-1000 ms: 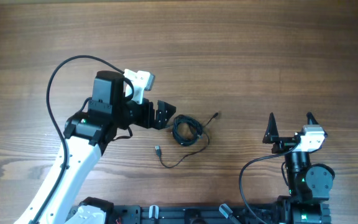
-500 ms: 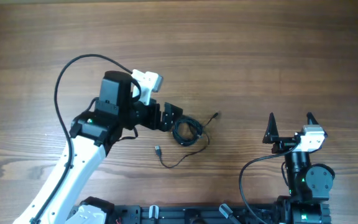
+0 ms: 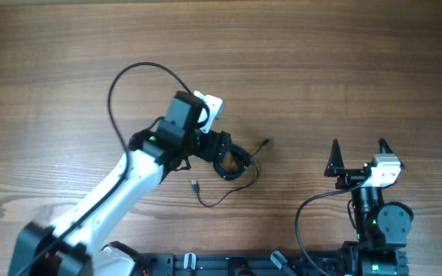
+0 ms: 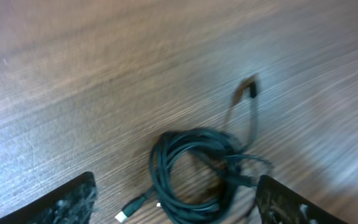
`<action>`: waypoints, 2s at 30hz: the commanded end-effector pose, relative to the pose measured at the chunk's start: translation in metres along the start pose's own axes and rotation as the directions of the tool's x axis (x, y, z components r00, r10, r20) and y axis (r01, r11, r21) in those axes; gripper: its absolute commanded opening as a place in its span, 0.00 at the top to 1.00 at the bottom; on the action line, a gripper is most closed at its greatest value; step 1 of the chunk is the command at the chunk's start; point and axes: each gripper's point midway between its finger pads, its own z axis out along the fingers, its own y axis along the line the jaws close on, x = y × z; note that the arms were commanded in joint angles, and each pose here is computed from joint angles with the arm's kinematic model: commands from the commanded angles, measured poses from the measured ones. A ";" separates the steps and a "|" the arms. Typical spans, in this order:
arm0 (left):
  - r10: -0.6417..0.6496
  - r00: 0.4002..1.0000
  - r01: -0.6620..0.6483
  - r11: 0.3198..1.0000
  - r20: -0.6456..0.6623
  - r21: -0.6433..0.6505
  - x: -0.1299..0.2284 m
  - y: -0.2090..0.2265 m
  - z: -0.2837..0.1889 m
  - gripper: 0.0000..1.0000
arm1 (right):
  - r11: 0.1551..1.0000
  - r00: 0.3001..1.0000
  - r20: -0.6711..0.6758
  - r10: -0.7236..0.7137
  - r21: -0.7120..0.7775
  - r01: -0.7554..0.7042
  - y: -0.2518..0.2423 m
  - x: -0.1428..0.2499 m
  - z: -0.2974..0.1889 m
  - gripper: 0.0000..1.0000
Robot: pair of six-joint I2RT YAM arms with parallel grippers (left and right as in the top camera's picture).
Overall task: Untangle cables
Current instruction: 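Move the left gripper forward over the black cable coil, then lower the left gripper and grasp the black cable coil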
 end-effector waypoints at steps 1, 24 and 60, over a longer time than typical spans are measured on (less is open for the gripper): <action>0.018 0.997 -0.022 0.998 -0.071 -0.063 0.011 0.010 0.025 0.21 | 1.000 1.000 0.015 -0.010 -0.008 0.010 0.001 -0.003 -0.001 0.00; -0.007 0.978 0.009 1.000 -0.208 0.010 0.045 0.005 0.065 0.54 | 1.000 1.000 0.015 -0.010 -0.008 0.010 0.001 -0.003 -0.001 0.00; -0.252 0.953 0.230 0.963 -0.167 -0.139 0.041 0.031 0.041 0.96 | 1.000 1.000 0.015 -0.010 -0.008 0.010 0.001 -0.003 -0.001 0.00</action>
